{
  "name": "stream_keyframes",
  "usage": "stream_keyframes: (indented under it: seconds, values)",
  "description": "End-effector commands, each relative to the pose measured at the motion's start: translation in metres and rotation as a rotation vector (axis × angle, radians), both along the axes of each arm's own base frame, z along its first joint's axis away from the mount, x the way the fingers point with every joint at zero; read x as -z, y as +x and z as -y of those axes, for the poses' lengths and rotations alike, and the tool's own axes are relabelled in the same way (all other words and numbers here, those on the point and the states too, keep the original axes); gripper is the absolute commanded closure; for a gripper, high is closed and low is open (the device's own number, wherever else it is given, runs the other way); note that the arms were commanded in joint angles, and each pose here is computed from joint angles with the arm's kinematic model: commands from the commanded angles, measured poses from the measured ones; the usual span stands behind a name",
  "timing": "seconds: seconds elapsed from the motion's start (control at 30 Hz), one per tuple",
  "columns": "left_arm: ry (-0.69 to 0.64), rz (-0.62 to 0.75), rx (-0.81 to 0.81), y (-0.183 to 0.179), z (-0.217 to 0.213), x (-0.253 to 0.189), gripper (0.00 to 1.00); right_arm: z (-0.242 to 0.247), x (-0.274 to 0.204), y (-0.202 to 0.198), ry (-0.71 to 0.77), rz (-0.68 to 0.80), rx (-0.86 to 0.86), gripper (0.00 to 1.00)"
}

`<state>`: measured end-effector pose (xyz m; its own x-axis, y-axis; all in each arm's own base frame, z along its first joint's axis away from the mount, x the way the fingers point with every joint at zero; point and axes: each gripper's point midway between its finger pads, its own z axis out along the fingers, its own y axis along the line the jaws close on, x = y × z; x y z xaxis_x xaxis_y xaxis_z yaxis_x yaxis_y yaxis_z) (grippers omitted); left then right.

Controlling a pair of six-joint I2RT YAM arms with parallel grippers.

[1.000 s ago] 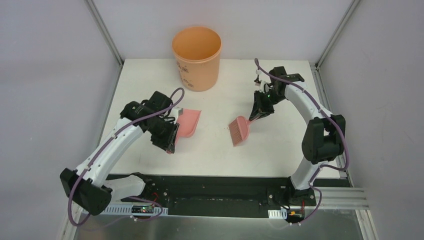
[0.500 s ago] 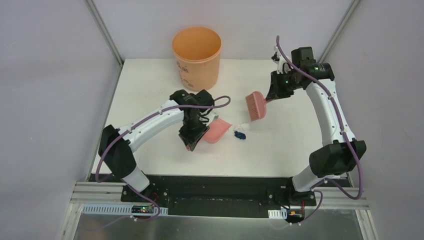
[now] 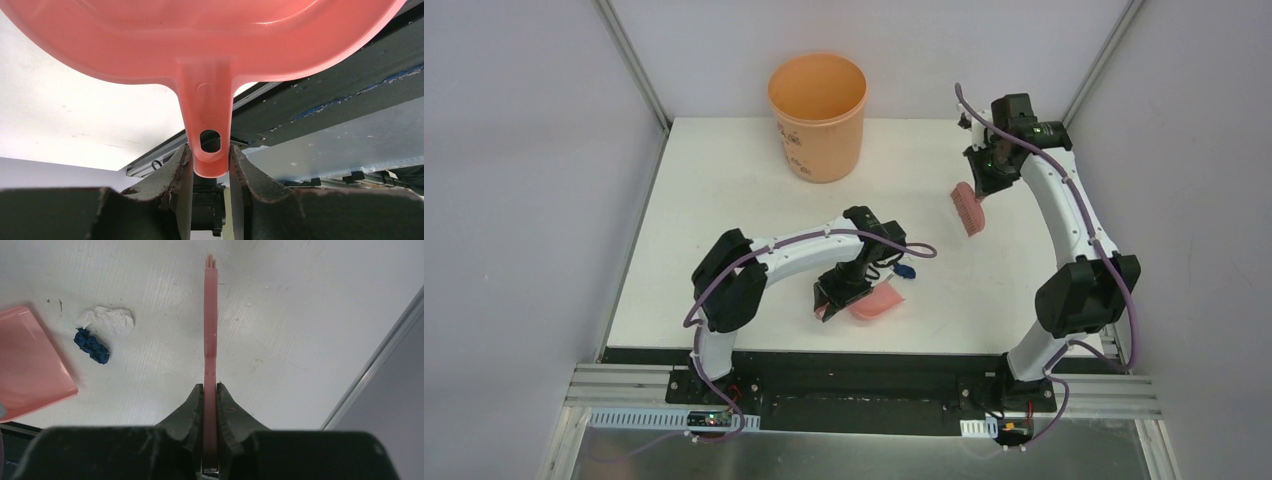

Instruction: Sweep away the paper scraps from the table

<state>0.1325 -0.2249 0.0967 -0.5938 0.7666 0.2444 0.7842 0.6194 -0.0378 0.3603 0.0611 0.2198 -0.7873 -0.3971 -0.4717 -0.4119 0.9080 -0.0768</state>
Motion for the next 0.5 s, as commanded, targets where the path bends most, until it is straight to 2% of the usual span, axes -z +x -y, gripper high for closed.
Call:
stream_keyframes:
  seconds: [0.0,0.47]
  values:
    - [0.012,0.026,0.046,0.006,0.006,-0.008,1.0,-0.019,0.0,0.018,-0.02,0.056,-0.066,1.0]
    - [0.072,-0.02,0.074,0.007,0.022,0.01,1.0,-0.096,0.056,-0.024,-0.053,-0.123,-0.254,1.0]
